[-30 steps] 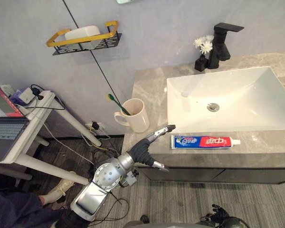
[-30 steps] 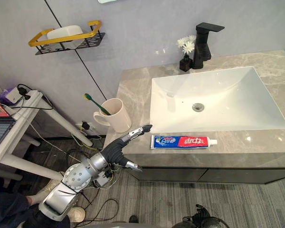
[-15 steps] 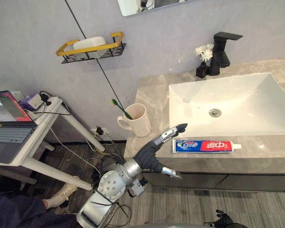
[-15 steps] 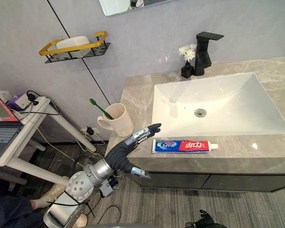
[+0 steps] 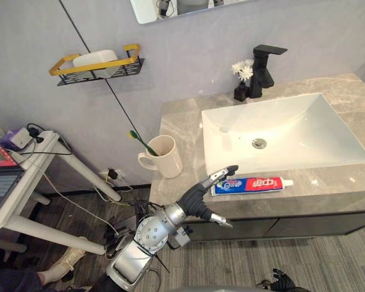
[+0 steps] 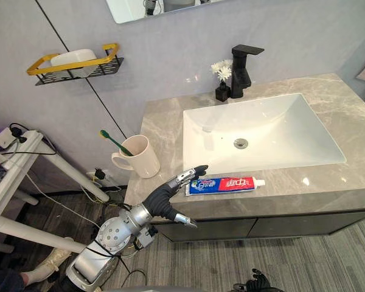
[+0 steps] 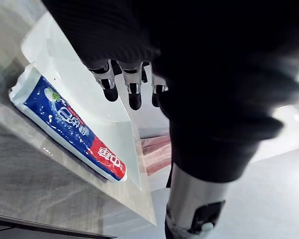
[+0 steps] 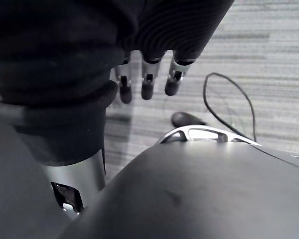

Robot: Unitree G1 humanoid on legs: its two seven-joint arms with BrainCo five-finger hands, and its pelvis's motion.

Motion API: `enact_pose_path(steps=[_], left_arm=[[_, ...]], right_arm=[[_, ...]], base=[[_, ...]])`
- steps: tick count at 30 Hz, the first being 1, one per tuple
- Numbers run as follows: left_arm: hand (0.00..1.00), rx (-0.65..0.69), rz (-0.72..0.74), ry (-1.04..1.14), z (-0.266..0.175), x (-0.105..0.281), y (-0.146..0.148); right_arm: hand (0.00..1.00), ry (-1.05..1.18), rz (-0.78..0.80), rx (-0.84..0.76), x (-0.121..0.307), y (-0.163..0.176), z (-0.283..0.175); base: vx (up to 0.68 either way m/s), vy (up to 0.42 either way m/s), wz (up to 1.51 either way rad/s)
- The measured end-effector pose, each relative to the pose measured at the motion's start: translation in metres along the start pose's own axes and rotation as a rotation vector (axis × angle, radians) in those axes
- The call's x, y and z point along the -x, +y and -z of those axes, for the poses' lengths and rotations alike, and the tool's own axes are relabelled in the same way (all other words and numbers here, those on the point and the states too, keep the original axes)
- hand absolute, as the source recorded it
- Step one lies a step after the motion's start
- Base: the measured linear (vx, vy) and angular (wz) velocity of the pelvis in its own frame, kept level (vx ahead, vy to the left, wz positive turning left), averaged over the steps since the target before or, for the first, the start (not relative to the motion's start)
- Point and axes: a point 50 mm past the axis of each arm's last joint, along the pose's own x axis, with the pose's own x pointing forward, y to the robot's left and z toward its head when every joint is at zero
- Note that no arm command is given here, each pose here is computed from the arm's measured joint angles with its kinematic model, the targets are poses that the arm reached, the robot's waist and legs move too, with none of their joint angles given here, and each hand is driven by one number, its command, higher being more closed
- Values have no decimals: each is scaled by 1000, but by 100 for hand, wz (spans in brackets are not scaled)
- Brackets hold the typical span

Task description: Organize washtable

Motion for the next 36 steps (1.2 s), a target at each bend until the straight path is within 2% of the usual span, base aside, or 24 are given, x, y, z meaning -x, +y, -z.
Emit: enact_pose_path(steps=[8,16,22,28,36], left_arm=[[0,-61,-56,2,3,-17,12],[0,44,-116,-102,-12,-37,-1],[0,69,-48,-164,-24,-53,-19],[0,118,31,-100,-10,-60,-37],[0,68,65,-18,7,-52,-30]], right_arm=[[0,-4,-2,-34,0,1,-1],[0,-23,22,-181,5,0,6],[0,-32,25,-196,6,0,6],[0,-52,30,-203,7,-1,5],[0,-80,18,-237,4,3,-5]], base=[[0,0,0],[-1,-8,-8],[-2,-14,-4],[-36,-51,-7],[-46,-2,0]])
